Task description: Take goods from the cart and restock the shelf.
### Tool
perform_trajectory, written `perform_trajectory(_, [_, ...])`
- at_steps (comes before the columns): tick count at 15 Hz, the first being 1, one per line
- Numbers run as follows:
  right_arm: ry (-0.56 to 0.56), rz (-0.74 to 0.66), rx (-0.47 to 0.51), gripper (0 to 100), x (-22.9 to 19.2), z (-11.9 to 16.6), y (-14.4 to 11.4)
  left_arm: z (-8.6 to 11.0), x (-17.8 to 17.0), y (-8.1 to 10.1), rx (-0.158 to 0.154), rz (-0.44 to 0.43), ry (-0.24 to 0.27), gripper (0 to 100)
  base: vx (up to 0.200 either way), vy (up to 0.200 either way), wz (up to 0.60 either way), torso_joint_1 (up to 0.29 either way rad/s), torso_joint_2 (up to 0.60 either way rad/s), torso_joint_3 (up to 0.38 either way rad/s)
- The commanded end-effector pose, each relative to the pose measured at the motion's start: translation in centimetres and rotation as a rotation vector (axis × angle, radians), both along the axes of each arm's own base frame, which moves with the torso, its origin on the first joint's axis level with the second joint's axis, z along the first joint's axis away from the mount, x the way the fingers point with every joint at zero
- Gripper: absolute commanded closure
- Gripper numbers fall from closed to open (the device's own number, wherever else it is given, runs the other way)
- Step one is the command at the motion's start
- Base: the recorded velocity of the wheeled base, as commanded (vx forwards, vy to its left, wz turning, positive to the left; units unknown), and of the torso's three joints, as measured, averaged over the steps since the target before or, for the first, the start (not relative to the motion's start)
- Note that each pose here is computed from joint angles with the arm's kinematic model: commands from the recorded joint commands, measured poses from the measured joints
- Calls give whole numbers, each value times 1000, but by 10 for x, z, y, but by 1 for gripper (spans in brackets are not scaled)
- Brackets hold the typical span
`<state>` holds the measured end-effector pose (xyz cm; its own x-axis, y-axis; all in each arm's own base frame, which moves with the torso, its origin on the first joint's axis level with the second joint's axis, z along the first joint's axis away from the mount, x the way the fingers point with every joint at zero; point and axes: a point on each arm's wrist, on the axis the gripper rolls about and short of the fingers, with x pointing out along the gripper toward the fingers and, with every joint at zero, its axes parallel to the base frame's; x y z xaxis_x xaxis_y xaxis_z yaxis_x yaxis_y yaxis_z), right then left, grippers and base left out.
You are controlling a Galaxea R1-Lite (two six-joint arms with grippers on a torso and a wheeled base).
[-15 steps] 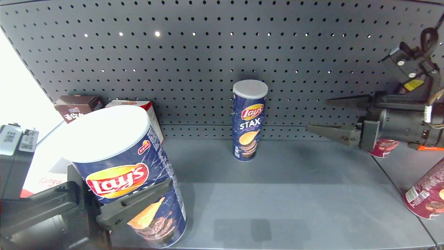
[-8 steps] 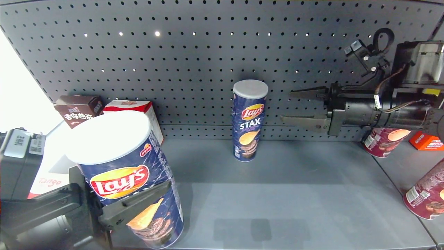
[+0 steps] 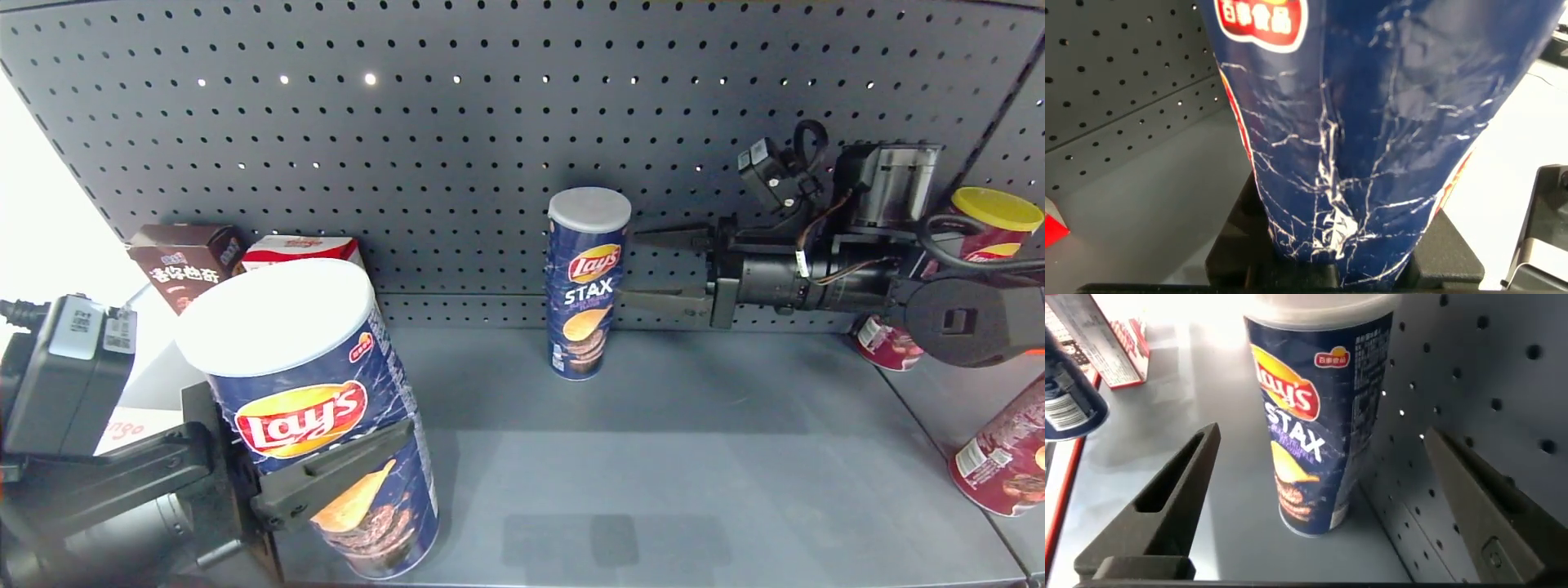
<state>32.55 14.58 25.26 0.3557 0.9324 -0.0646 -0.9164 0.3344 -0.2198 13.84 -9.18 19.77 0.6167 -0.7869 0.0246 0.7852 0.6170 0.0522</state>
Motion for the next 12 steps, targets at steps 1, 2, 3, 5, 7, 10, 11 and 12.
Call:
perform_trajectory(1, [11, 9, -4, 0, 10, -7, 7, -1, 1, 0, 2, 1, 3, 100, 0, 0, 0, 0, 0, 0])
perform_trajectory(2, [13, 17, -6, 0, 13, -9, 12, -1, 1, 0, 3, 4, 4, 100, 0, 0, 0, 0, 0, 0])
perform_trajectory(3, [16, 19, -7, 0, 14, -11, 13, -1, 1, 0, 2, 4, 3, 100, 0, 0, 0, 0, 0, 0])
perform_trajectory(5, [35, 29, -14, 0, 19, -20, 19, -1, 1, 0, 3, 4, 4, 100, 0, 0, 0, 0, 0, 0])
perform_trajectory(7, [42, 29, -15, 0, 26, -29, 22, -1, 0, 0, 3, 4, 4, 100, 0, 0, 0, 0, 0, 0])
perform_trajectory(10, [53, 35, -20, 0, 30, -37, 27, -3, 0, 1, 4, 7, 9, 100, 0, 0, 0, 0, 0, 0])
perform_trajectory(11, [55, 41, -20, 0, 32, -38, 29, -3, 0, 2, 6, 15, 11, 100, 0, 0, 0, 0, 0, 0])
perform_trajectory(12, [53, 47, -20, 0, 32, -39, 32, -4, 1, 3, 8, 21, 13, 100, 0, 0, 0, 0, 0, 0])
